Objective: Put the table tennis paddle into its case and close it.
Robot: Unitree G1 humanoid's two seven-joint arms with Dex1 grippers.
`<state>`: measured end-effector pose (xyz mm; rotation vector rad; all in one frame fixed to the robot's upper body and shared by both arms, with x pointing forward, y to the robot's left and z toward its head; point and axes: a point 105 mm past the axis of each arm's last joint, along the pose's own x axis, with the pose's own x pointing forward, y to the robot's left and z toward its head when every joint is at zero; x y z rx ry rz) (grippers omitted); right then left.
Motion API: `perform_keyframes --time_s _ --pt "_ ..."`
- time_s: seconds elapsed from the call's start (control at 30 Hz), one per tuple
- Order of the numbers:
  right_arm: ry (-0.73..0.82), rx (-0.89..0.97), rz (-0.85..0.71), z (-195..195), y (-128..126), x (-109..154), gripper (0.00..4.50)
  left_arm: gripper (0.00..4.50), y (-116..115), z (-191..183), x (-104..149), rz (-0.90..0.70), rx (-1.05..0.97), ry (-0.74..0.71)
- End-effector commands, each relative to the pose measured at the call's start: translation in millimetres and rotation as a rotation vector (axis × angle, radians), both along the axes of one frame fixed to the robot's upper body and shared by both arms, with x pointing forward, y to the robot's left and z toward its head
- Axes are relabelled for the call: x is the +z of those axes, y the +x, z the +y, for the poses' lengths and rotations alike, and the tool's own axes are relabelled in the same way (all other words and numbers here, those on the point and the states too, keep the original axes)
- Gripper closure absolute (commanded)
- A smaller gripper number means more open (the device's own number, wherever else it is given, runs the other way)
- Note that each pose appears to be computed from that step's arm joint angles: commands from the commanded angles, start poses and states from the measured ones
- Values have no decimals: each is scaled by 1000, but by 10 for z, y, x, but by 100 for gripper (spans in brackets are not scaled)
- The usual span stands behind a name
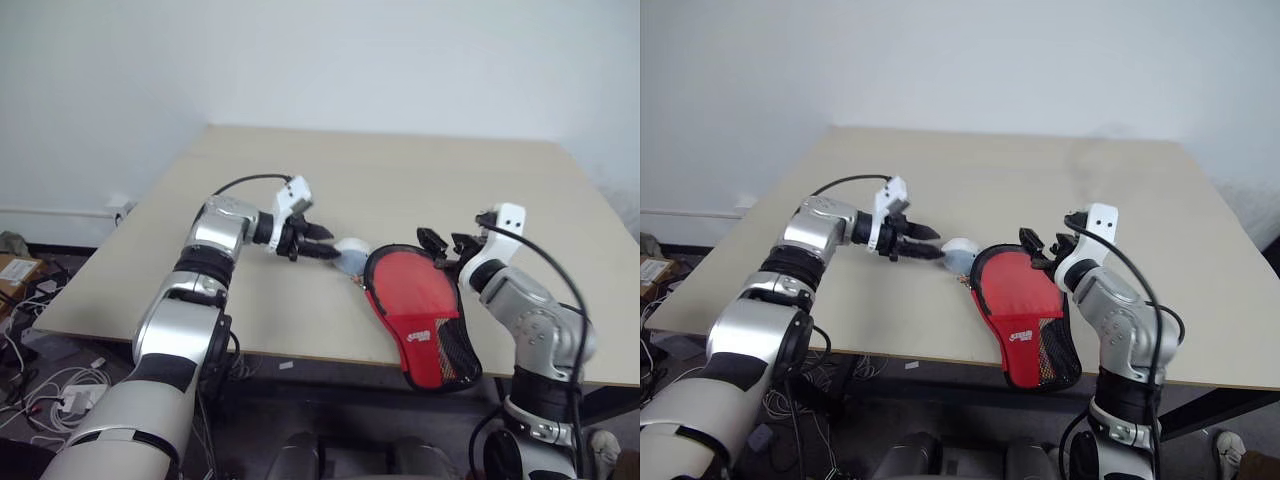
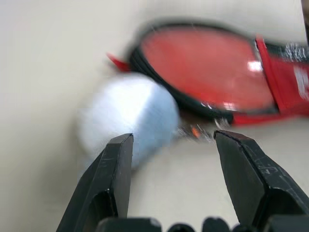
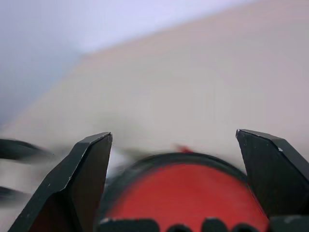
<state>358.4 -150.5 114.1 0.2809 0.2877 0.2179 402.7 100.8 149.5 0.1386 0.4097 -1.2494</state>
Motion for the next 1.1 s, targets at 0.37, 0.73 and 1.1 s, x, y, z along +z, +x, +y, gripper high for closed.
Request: perform_keyframes --time_s 0.37,0.73,1.1 --pt "-39 44 -19 305 54 -132 4 171 143 -365 -249 82 168 -27" --pt "-139 191 39 423 -141 -426 4 171 15 -230 -731 173 202 92" --pt "-231 144 156 271 -190 -785 4 171 34 -366 -677 103 184 25"
